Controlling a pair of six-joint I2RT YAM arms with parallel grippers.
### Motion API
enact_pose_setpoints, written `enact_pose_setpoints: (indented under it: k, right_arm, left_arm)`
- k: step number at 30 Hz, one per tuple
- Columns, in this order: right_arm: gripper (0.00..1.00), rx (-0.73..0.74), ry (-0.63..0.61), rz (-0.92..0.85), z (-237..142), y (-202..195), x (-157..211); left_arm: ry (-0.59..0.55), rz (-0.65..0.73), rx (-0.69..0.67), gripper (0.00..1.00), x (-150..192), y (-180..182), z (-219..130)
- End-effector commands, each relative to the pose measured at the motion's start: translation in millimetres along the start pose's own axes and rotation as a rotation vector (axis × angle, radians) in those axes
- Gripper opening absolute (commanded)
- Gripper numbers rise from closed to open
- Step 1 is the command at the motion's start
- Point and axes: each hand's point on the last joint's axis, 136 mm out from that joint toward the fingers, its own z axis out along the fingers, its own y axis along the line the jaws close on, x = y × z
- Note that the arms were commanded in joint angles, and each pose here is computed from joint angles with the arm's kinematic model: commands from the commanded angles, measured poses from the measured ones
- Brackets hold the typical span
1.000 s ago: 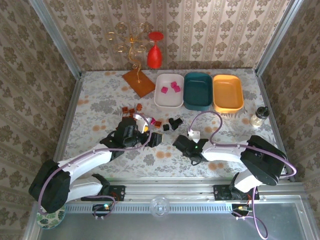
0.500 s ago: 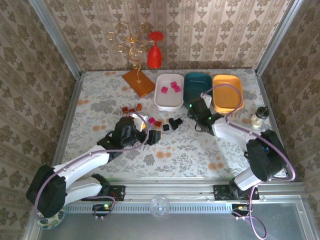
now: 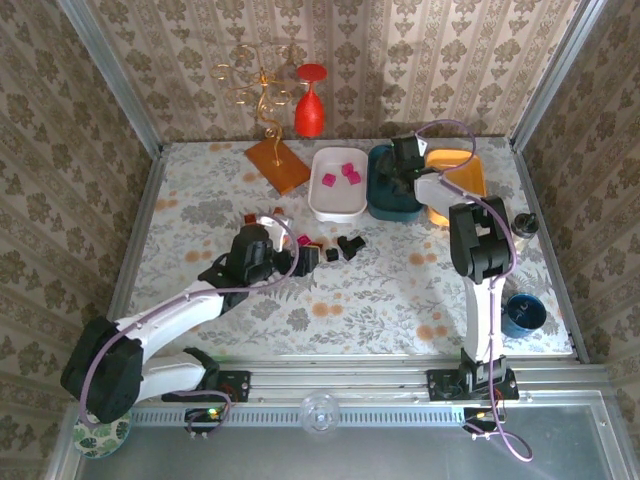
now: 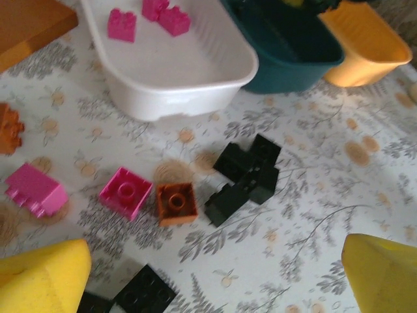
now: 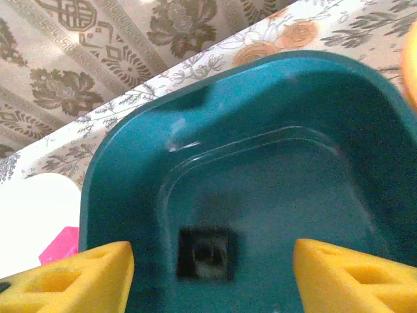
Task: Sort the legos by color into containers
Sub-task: Place the lego in the container, then pick up the lego from the center of the table.
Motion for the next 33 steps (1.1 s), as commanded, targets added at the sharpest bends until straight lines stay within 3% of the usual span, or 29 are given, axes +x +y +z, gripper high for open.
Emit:
enact_pose_setpoints:
  k: [1, 7, 11, 19, 33]
  right_arm:
    - [0.73, -0.116, -0.015, -0.101, -59.4, 33.7, -2.1]
    - [0.76, -0.18, 0.002, -0.339, -152.1, 38.1, 81.1]
    - [0.74, -0.209, 0.08, -0.443, -177.0, 26.3, 137.7]
    - [0.69, -0.341, 0.175, -0.632, -173.0, 65.1, 184.0]
    - [0.61, -0.27, 0.284, -0.735, -124.9, 79.4, 208.9]
  left_arm:
    - [-0.052, -0.031, -0.002, 1.0, -3.5, 8.4, -2.0]
    - [-0.004, -0.059, 0.11, 1.0, 3.9, -3.4, 7.2]
    - [0.021, -0.069, 0.14, 1.0, 8.4, -7.0, 13.0]
    - [0.017, -0.079, 0.127, 1.0, 8.1, -4.9, 11.0]
    - [-0.022, -0.057, 0.031, 1.0, 2.3, 10.1, -1.2]
